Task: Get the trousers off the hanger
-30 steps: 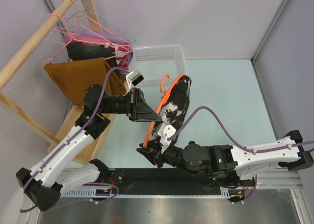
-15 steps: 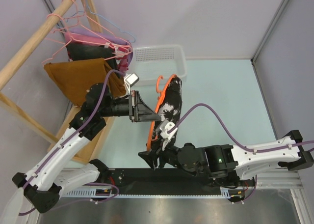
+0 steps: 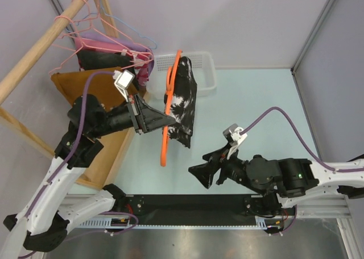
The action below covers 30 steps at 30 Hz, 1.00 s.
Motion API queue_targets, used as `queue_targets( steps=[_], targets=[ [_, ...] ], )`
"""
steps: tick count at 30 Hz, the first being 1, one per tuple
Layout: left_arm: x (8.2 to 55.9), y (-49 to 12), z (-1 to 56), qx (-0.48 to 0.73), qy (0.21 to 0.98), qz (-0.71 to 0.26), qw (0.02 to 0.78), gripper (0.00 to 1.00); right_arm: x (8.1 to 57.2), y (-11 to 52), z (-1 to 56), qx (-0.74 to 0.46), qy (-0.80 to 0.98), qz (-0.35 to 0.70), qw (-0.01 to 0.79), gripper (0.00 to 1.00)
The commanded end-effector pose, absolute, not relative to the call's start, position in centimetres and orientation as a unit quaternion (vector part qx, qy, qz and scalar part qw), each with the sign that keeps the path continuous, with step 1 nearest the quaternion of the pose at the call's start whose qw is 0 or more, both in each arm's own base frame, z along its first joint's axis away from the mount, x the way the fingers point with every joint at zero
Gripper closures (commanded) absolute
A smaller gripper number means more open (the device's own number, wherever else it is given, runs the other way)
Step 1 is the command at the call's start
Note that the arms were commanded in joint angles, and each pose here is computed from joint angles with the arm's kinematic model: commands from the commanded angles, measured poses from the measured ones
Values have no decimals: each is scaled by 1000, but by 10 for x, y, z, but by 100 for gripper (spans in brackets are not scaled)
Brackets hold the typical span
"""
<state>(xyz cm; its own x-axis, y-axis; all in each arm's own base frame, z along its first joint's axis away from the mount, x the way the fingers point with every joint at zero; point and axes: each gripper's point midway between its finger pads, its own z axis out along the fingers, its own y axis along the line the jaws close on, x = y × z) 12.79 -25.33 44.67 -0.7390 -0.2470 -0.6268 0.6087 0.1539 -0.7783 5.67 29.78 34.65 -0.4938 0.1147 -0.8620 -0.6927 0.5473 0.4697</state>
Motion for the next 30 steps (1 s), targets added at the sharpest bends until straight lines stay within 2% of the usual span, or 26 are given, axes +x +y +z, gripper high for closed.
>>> queue_targets(
  steps=[1, 5, 11, 19, 30],
  targets=[
    [112, -226, 539, 168, 575, -641, 479, 100, 81, 290, 333, -198, 749, 357, 522, 21],
    [126, -222, 547, 111, 609, -629, 469, 100, 101, 302, 337, -214, 729, 287, 583, 13],
    [137, -219, 558, 30, 626, -644, 439, 99, 120, 330, 371, -241, 686, 249, 639, 11],
    [139, -210, 575, -40, 621, -665, 414, 100, 130, 344, 411, -245, 624, 275, 689, 17],
    [124, -210, 593, -36, 602, -698, 385, 100, 137, 350, 423, -232, 598, 280, 714, 21]
  ],
)
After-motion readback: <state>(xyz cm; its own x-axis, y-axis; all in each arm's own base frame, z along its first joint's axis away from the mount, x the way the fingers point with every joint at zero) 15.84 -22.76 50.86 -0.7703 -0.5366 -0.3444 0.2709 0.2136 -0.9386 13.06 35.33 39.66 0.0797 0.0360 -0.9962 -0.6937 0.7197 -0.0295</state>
